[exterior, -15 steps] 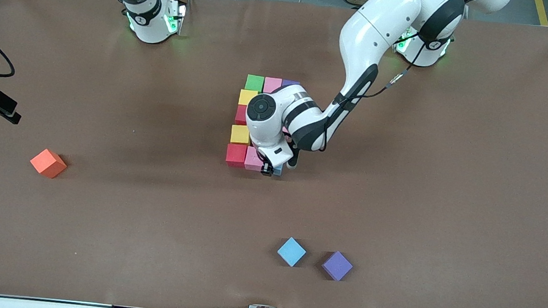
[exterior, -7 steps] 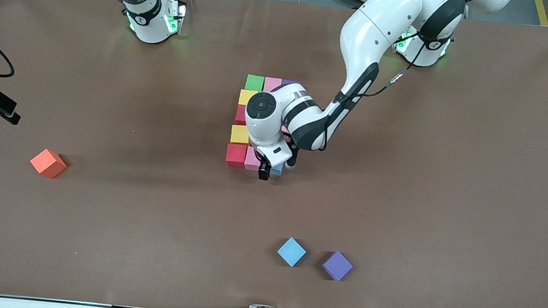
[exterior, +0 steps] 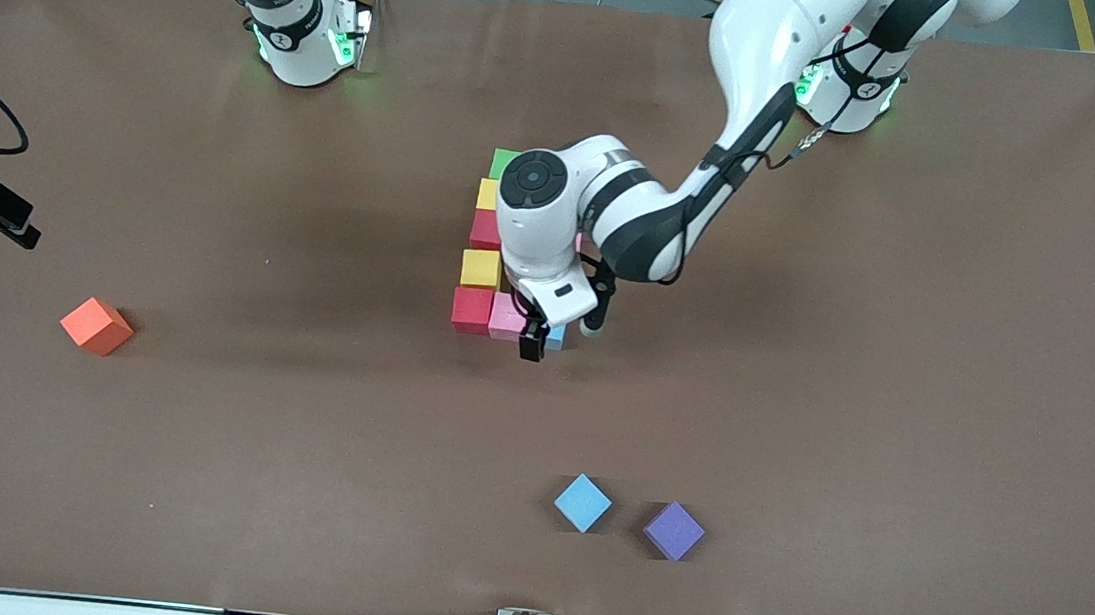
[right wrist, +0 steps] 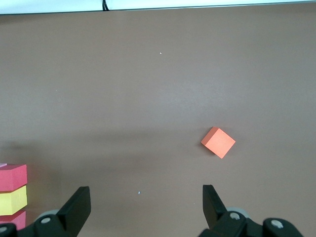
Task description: Arrange 11 blocks into digit 3
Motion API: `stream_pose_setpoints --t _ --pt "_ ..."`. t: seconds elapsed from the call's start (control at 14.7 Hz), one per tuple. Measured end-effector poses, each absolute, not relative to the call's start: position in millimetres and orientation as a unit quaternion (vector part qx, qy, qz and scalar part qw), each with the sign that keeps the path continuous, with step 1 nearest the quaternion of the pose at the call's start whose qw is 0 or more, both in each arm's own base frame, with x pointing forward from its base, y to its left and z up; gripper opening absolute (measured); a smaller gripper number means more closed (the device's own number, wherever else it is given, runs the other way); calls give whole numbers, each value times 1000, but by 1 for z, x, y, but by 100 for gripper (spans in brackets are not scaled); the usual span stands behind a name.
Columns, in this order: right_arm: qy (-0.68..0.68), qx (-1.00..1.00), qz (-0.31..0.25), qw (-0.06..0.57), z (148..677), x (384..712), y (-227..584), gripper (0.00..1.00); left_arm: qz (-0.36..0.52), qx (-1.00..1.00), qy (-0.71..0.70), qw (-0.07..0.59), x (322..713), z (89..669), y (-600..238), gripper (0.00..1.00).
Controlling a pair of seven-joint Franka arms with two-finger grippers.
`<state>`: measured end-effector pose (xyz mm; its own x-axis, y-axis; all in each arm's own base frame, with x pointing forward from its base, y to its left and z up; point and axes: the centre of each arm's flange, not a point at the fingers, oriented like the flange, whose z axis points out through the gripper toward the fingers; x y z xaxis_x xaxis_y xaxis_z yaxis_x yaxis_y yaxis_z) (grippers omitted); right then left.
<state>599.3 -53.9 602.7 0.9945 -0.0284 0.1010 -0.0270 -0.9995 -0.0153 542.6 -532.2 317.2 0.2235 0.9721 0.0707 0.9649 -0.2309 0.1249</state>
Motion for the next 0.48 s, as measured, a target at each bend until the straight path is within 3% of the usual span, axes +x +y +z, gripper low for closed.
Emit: stream_pose_setpoints --t 0.48 --pt "14 -999 -52 7 602 600 -54 100 103 820 561 36 651 444 -357 100"
